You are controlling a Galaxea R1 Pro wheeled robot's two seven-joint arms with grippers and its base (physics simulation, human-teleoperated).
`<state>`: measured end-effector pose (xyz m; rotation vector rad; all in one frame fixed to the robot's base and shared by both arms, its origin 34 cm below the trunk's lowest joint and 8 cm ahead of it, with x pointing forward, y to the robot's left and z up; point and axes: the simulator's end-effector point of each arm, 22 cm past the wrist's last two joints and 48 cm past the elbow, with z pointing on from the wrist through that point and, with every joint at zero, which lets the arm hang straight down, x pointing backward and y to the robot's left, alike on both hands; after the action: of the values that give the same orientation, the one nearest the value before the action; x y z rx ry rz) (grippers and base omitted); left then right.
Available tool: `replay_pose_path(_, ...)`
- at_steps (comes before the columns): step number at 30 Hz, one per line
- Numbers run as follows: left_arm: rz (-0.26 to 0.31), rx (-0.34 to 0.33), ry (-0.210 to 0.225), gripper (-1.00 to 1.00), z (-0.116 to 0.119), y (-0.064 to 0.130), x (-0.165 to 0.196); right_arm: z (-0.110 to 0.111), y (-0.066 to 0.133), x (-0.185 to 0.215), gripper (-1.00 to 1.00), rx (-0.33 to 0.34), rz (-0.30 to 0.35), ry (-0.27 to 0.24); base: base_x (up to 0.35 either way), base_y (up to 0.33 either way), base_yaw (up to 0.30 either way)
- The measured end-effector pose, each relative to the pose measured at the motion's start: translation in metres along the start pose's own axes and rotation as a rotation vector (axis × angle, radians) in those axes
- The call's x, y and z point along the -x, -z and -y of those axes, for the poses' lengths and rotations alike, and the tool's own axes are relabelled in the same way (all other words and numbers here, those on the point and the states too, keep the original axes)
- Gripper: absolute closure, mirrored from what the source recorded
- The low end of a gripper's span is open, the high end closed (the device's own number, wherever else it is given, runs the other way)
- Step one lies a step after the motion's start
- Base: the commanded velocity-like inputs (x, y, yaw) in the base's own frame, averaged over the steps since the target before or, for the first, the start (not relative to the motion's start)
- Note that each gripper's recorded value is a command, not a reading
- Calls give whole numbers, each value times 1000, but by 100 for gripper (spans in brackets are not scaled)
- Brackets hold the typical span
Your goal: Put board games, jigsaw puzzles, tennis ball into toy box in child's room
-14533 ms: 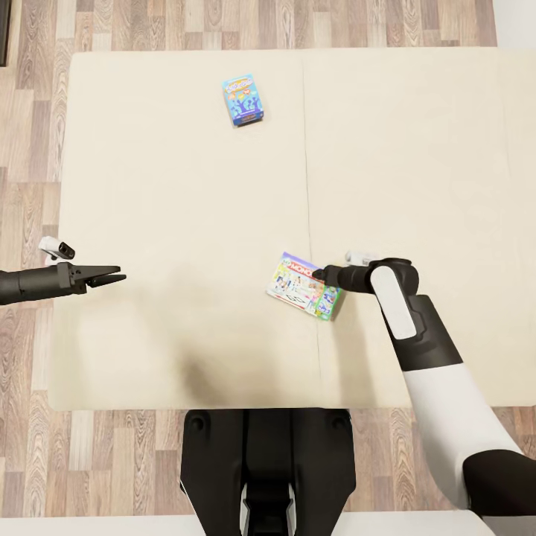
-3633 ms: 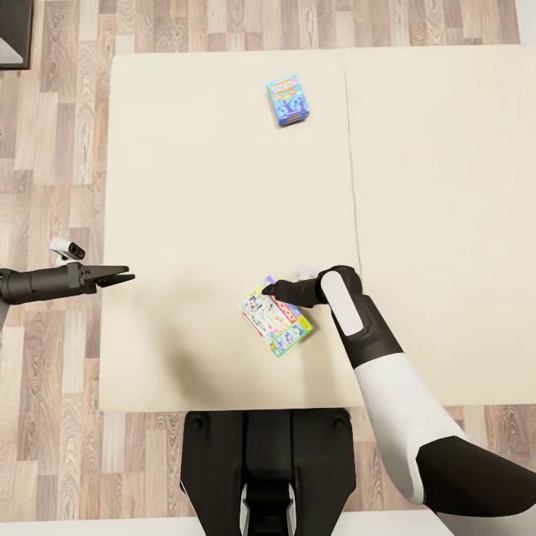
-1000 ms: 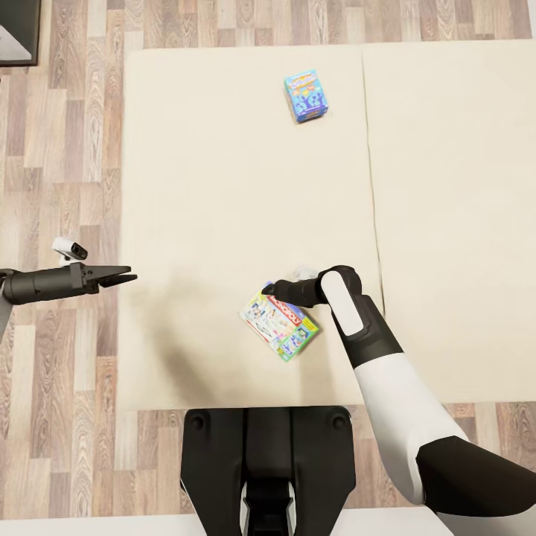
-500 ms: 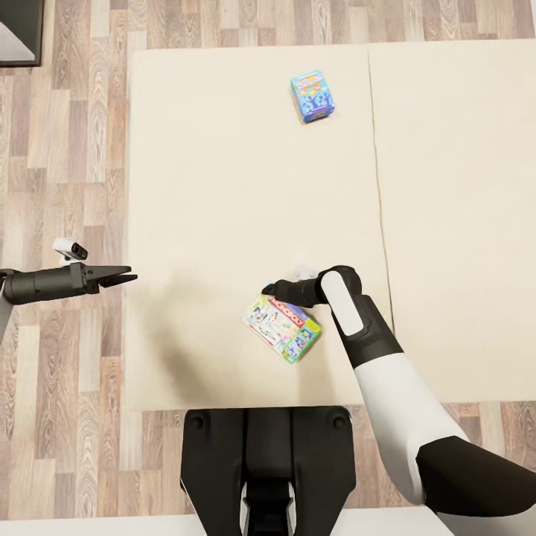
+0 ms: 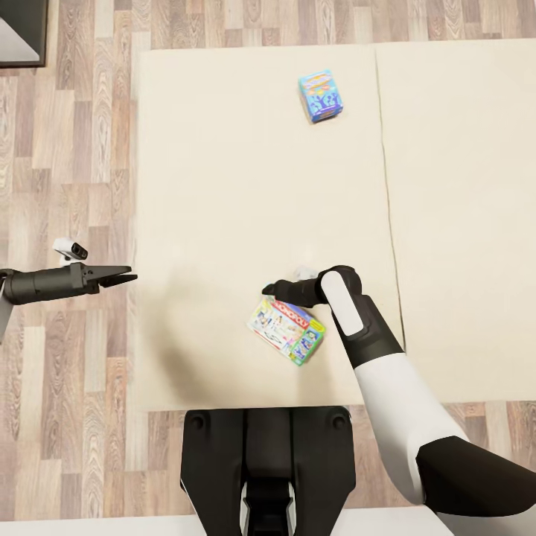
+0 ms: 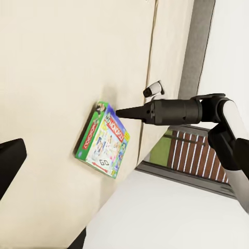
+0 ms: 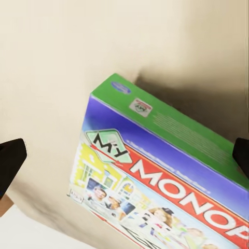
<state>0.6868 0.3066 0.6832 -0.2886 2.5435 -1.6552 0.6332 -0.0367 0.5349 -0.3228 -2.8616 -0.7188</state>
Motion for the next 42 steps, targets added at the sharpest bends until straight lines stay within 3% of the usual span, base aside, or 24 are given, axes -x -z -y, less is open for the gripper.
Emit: replay_pose_path(42, 0, 0, 1, -100, 0, 0, 0, 2, 0, 1, -100, -10, 3, 3, 0, 6, 0)
